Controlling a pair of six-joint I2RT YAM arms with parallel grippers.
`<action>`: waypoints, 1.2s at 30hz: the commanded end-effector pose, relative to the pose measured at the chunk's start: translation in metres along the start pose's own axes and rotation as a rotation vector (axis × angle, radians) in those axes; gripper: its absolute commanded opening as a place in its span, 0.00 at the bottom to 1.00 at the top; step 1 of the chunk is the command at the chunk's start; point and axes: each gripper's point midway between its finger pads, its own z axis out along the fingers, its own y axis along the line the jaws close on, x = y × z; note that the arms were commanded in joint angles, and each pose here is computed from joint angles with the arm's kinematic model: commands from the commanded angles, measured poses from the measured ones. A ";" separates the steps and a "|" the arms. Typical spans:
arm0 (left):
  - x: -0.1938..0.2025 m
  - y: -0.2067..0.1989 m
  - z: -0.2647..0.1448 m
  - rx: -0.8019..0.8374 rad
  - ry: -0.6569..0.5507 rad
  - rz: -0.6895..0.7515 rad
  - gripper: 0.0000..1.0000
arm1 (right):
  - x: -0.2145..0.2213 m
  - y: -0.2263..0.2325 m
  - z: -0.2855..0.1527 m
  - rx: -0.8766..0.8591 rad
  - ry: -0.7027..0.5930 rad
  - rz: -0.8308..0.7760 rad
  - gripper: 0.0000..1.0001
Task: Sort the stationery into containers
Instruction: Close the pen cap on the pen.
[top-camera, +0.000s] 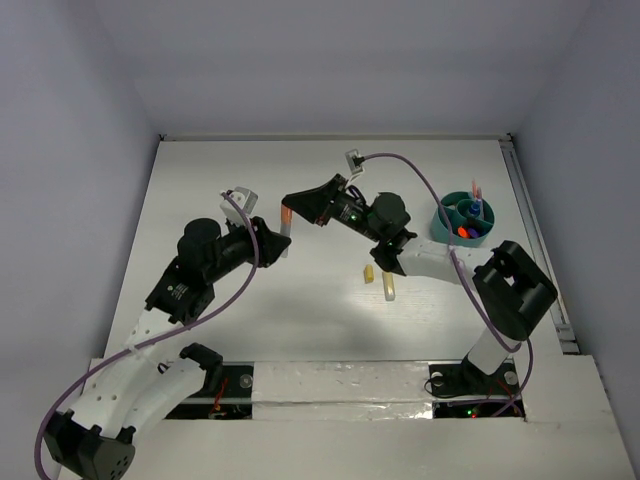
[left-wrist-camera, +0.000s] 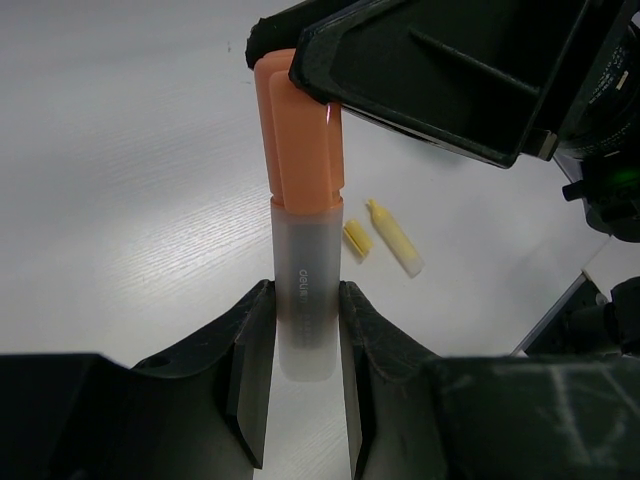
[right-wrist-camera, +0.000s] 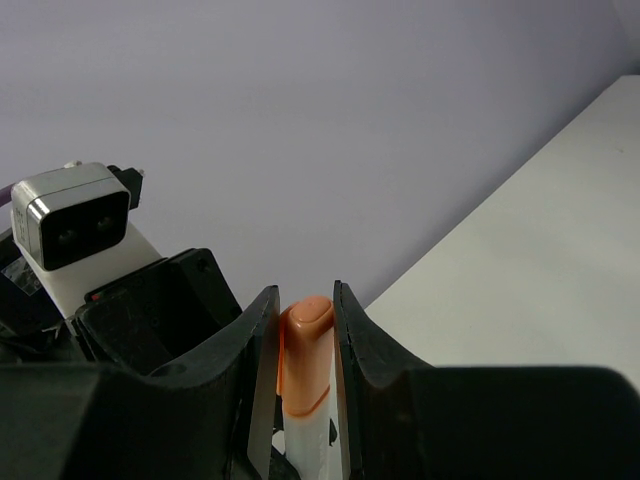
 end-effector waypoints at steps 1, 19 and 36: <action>-0.017 -0.003 -0.002 0.010 -0.071 0.015 0.00 | -0.001 0.017 0.004 -0.047 -0.015 -0.038 0.00; -0.024 -0.002 -0.007 -0.005 -0.101 0.015 0.00 | 0.031 0.010 -0.007 0.024 0.051 -0.138 0.00; -0.029 0.003 -0.010 -0.033 -0.124 0.018 0.00 | 0.093 -0.009 -0.024 0.134 0.240 -0.081 0.00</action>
